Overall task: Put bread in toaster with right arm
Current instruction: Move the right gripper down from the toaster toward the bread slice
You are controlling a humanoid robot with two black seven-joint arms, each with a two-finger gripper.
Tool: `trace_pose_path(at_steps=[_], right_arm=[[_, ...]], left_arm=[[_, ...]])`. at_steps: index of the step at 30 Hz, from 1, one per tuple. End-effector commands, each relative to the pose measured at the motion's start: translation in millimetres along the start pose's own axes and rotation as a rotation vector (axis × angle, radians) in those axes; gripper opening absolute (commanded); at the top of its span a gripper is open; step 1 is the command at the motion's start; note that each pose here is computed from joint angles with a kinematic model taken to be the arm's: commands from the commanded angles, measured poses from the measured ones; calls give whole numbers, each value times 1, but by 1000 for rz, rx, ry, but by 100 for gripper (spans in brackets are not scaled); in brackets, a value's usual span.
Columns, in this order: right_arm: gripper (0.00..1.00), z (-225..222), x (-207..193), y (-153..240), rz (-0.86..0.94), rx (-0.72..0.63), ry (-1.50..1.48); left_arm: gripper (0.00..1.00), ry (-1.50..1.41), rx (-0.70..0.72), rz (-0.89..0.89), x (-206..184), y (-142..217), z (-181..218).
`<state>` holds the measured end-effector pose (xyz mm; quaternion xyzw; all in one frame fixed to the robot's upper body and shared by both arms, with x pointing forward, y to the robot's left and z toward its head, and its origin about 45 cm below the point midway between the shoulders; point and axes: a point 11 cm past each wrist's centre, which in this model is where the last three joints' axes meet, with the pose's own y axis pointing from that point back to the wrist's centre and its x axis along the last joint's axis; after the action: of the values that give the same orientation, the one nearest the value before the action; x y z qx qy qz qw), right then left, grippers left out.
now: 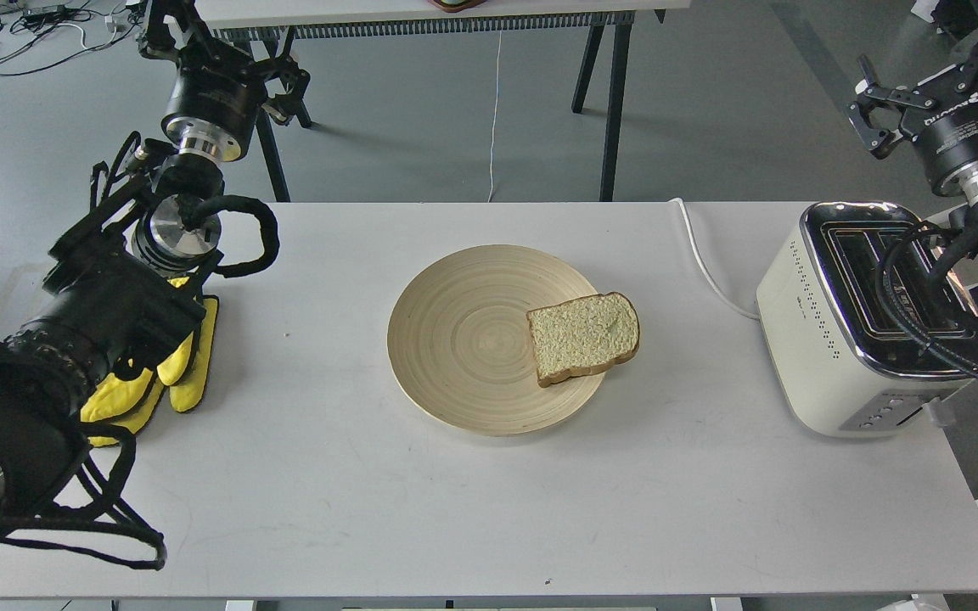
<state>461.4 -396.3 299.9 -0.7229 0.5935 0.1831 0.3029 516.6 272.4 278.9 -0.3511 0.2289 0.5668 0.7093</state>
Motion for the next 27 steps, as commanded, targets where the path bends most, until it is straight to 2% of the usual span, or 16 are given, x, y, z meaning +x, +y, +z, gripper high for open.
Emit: trace_pose_path(at_steps=[1, 9, 16, 22, 27], right_arm=[[100, 3, -2, 0, -6, -11, 5], [99, 11, -32, -4, -112, -57, 63], [99, 11, -64, 2, -237, -162, 473], [99, 48, -68, 28, -302, -304, 885], [99, 92, -64, 47, -351, -421, 1081]], left_arm=[[100, 1, 1, -2, -1, 0, 0], [100, 5, -4, -5, -1, 0, 1], [100, 9, -9, -3, -1, -1, 2], [100, 9, -7, -2, -1, -1, 1], [100, 9, -7, -1, 0, 0, 1]])
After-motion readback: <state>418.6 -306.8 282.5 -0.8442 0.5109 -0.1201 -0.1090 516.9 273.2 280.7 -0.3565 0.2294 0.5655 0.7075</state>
